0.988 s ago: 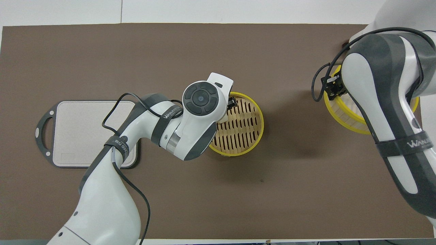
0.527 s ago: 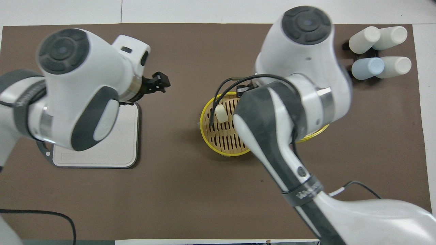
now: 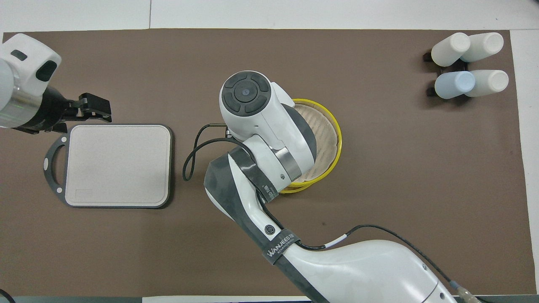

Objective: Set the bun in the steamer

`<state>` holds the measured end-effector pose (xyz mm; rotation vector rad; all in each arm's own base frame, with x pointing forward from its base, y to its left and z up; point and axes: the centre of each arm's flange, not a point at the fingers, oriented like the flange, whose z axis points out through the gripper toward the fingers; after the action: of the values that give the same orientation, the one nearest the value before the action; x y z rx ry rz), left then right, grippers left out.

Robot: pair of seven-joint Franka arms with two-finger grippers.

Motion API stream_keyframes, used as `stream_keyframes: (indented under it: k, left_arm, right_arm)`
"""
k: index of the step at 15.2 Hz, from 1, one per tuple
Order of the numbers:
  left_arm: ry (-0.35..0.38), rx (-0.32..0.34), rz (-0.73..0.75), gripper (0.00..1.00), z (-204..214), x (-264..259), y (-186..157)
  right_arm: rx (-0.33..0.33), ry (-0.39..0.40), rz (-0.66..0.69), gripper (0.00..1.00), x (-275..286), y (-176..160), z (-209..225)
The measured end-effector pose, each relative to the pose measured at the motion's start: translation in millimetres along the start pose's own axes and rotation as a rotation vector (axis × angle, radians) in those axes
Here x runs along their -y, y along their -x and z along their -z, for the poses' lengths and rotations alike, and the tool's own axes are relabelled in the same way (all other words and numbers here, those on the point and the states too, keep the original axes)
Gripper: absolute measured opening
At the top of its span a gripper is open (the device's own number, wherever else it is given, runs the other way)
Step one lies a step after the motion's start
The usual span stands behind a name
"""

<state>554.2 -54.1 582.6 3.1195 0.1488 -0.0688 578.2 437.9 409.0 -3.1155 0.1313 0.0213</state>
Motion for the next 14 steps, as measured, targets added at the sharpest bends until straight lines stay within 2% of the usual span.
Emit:
stream_keyframes:
  k: [4, 9, 14]
  left_arm:
    - [-0.005, 0.042, -0.065, 1.0, 7, 7, 12]
    - [-0.001, 0.03, -0.089, 1.0, 17, 30, 15]
    - [-0.003, 0.022, -0.099, 1.0, 20, 24, 16]
  right_arm:
    - [-0.029, -0.027, -0.032, 0.08, 10, 4, 2]
    - [-0.039, -0.036, -0.03, 0.08, 20, 13, -7]
    - [-0.026, -0.028, -0.038, 0.08, 14, 17, -19]
